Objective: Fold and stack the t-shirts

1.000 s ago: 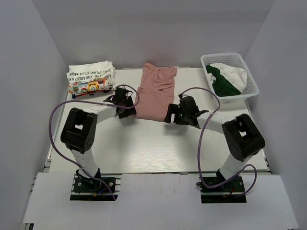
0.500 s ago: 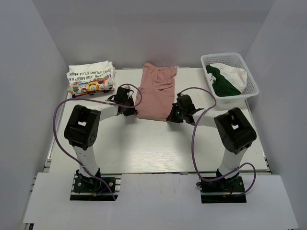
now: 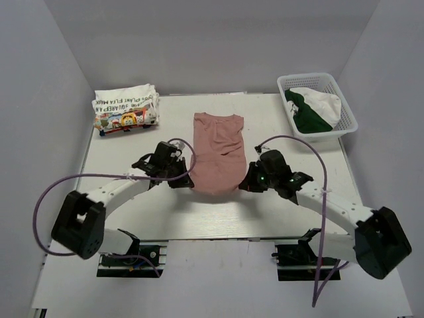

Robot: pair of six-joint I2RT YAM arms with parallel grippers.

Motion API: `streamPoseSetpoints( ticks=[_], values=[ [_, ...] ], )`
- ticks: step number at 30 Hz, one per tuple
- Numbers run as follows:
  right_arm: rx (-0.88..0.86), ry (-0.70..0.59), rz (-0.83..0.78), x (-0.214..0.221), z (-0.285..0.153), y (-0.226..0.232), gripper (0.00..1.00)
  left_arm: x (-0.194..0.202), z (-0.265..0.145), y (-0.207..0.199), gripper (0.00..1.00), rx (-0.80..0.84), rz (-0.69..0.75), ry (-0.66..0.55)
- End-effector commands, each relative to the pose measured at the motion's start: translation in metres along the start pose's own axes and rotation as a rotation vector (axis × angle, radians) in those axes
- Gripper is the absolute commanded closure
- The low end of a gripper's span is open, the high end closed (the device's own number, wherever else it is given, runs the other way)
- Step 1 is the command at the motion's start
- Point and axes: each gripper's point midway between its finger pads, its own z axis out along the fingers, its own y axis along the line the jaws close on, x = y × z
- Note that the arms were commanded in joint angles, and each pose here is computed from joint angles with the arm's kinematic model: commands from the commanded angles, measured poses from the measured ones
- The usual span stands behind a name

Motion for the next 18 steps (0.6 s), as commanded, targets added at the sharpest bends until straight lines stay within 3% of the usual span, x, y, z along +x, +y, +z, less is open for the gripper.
streamPoseSetpoints(
  ticks=[1,7,18],
  values=[
    [0.0,0.058,0.0,0.019,-0.029,0.005,1.0,0.004,-0.042,-0.031,1.0,0.09,0.014,-0.022],
    [-0.019,-0.091,-0.053,-0.034,-0.06,0.034,1.0,-0.041,-0.092,-0.07,1.0,0.148,0.06,-0.194],
    [0.145,-0.305,-0.047,-0.129,-0.059,0.029,1.0,-0.154,-0.085,-0.084,1.0,-0.037,0.026,-0.392]
  ],
)
